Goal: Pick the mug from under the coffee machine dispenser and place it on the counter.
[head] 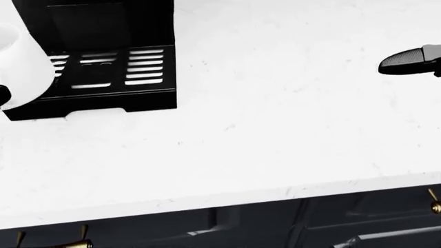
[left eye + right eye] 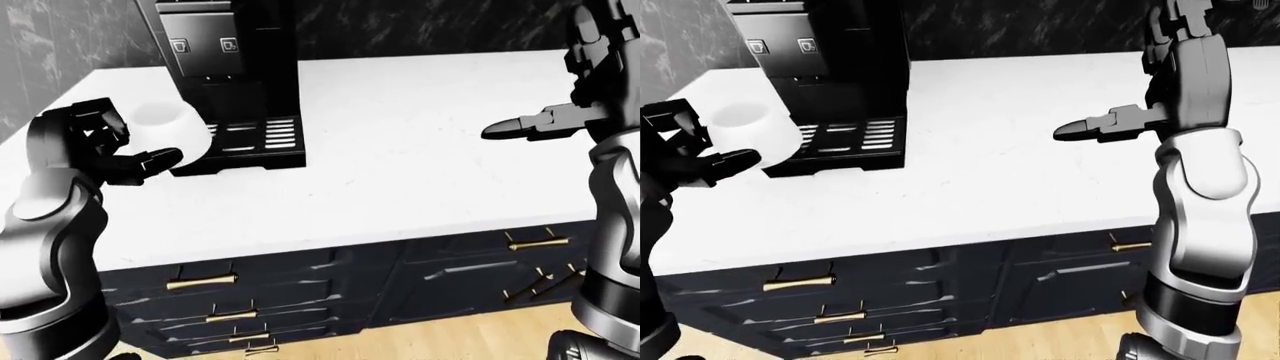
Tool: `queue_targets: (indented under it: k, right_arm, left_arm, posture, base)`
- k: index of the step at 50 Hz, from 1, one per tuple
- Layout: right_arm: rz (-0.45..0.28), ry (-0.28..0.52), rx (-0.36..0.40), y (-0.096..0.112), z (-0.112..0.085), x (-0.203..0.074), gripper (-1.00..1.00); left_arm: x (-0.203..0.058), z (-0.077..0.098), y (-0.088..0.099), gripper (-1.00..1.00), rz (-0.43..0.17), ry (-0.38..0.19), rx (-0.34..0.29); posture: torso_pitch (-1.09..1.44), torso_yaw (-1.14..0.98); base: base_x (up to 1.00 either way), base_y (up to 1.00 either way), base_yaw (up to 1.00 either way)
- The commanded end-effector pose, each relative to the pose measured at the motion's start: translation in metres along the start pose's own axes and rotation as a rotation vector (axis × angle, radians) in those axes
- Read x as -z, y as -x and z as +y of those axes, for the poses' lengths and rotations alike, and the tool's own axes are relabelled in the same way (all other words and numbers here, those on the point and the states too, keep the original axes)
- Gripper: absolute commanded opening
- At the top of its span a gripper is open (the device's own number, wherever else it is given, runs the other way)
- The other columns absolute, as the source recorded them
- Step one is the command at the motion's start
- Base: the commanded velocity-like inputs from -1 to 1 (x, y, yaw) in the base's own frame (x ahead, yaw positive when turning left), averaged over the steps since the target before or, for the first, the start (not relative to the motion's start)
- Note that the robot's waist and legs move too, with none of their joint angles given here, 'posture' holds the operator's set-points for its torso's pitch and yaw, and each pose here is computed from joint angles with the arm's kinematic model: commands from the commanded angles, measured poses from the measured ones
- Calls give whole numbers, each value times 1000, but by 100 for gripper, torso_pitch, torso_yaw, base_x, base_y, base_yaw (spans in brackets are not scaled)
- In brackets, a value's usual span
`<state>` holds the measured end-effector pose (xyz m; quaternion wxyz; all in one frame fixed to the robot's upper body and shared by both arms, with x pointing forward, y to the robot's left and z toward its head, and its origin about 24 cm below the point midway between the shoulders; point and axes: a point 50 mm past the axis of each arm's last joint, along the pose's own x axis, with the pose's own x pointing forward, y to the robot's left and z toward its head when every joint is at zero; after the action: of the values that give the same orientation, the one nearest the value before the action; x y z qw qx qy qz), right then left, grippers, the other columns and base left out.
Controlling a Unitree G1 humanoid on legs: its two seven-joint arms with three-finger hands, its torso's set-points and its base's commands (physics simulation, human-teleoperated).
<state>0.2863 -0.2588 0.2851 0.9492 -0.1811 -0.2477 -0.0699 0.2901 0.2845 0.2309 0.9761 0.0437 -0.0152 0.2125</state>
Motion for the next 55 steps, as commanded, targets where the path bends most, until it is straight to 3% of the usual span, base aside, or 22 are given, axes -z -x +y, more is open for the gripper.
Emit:
queue_targets:
  k: [1, 13, 19, 31, 45, 55]
  right_arm:
    - [-84, 21, 26, -1, -6, -18, 100]
    - [-79, 25, 23, -2, -5, -16, 100]
    - [-81, 25, 25, -2, -6, -16, 100]
    - [-79, 26, 25, -2, -6, -16, 100]
    - [-80, 28, 26, -2, -6, -17, 100]
    - [-79, 29, 26, -2, -6, -17, 100]
  left_arm:
    - [-27, 8, 3, -100, -144, 16, -28]
    - [-16, 37, -4, -100, -154, 4, -108]
    - [-13, 40, -7, -100, -149, 8, -116]
    - [5, 61, -13, -100, -135, -15, -193]
    - [-7, 75, -13, -100, -170, -6, -227]
    - [0, 88, -16, -100, -165, -25, -260]
  posture:
    - [0, 0]
    - [0, 0]
    - [0, 0]
    - [0, 0]
    - [0, 0]
    - [0, 0]
  base:
    - [0, 0, 0]
    - [0, 0, 0]
    - [0, 0, 0]
    - [0, 0, 0]
    - [0, 0, 0]
    - [0, 0, 0]
